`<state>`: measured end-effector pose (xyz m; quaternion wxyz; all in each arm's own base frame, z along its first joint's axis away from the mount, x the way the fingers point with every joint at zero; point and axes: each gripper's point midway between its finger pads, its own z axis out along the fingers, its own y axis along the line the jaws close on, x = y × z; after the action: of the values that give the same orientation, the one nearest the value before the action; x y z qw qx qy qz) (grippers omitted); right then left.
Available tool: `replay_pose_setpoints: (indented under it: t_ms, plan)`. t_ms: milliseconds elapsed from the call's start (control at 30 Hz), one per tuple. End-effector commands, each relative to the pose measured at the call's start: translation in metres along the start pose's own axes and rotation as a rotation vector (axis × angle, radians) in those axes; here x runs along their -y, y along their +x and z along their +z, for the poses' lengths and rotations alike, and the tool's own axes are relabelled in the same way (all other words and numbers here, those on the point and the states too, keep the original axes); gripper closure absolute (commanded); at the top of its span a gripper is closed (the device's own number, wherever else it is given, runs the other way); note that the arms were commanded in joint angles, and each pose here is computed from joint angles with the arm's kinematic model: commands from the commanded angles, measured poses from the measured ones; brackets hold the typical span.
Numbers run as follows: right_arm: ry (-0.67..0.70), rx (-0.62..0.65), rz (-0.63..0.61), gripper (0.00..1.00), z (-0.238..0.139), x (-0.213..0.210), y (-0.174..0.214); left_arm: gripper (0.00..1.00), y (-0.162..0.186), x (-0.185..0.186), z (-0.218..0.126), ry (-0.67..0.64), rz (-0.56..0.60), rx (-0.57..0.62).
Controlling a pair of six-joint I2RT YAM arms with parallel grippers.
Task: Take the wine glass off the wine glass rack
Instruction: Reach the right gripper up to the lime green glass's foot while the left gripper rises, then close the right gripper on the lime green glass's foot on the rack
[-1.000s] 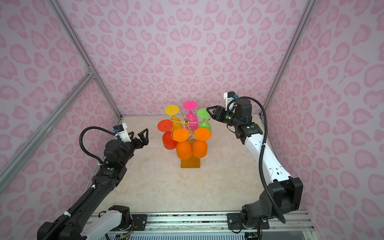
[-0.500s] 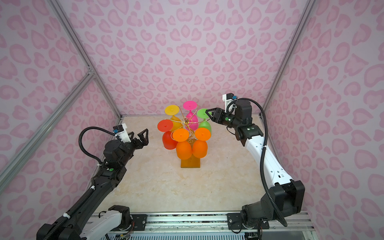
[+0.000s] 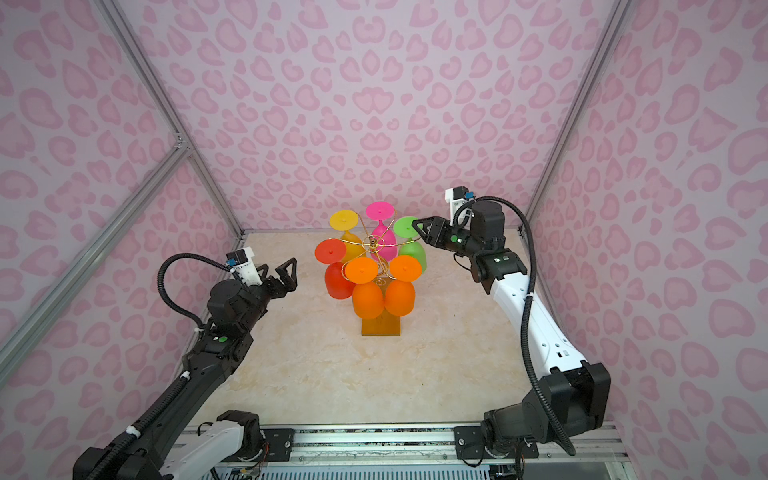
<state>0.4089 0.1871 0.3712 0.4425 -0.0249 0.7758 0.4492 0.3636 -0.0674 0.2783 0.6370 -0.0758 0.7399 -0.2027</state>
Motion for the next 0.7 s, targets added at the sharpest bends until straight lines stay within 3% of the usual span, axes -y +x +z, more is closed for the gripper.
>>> replay_pose_setpoints:
  t_ms: [0,667]
  plan:
    - [-0.014,0.031,-0.023,0.6,-0.001,-0.005,-0.007,0.0,-0.002,0.0,0.001,0.002,-0.002,0.009]
    - [-0.031,0.008,-0.007,0.81,0.012,-0.004,-0.005,0.0,0.005,-0.004,0.003,-0.01,-0.004,-0.006]
